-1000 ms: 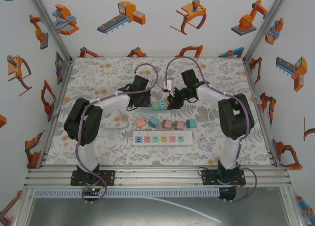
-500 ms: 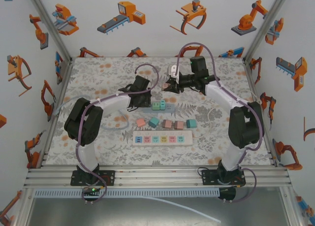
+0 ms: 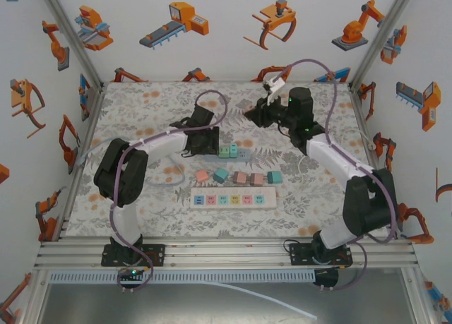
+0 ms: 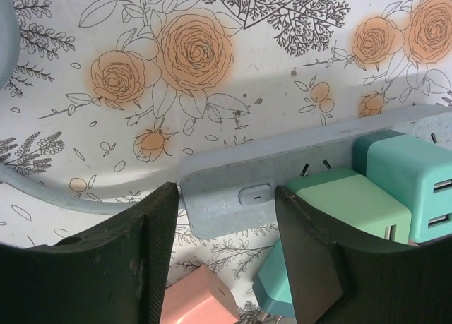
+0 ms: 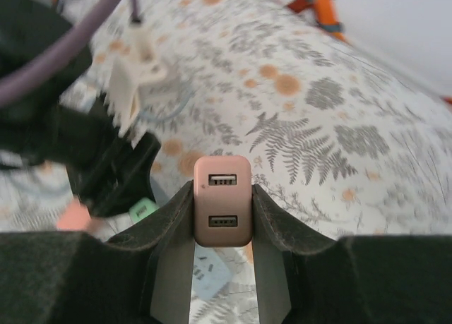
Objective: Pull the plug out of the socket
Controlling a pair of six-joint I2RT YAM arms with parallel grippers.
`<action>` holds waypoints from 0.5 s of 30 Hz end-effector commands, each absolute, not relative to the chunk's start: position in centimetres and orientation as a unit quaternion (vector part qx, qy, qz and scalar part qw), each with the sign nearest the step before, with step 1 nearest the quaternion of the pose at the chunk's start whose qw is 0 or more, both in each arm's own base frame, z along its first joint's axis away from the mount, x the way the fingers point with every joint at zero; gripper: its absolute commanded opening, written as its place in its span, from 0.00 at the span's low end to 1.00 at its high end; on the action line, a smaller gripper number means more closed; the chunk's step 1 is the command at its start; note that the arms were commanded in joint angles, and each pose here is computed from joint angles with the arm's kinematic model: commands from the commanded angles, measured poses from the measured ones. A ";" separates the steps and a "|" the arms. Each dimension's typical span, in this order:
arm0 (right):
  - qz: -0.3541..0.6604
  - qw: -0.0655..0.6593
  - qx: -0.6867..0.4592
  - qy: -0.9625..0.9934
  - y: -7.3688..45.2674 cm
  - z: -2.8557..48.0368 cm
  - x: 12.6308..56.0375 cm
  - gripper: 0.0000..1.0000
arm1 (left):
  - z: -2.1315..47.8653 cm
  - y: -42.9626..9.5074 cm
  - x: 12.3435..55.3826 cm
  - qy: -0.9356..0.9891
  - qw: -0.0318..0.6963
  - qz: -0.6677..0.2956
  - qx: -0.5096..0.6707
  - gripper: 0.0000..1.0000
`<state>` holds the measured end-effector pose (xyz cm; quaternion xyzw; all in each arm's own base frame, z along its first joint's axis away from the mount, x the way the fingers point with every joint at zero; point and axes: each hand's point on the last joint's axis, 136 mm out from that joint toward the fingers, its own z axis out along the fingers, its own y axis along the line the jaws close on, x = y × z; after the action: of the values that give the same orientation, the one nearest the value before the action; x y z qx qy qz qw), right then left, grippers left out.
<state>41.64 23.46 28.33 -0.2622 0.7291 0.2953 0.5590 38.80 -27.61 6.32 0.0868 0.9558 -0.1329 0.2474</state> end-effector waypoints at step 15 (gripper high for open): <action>0.228 0.464 0.167 0.840 11.2 25.0 39.3 0.00 | 13.6 -27.3 34.3 0.930 0.197 -0.280 0.130 0.75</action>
<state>40.16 13.17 27.22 0.0956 0.8312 0.2408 0.4920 35.74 -26.54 10.66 0.0906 0.9487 -0.2372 0.1883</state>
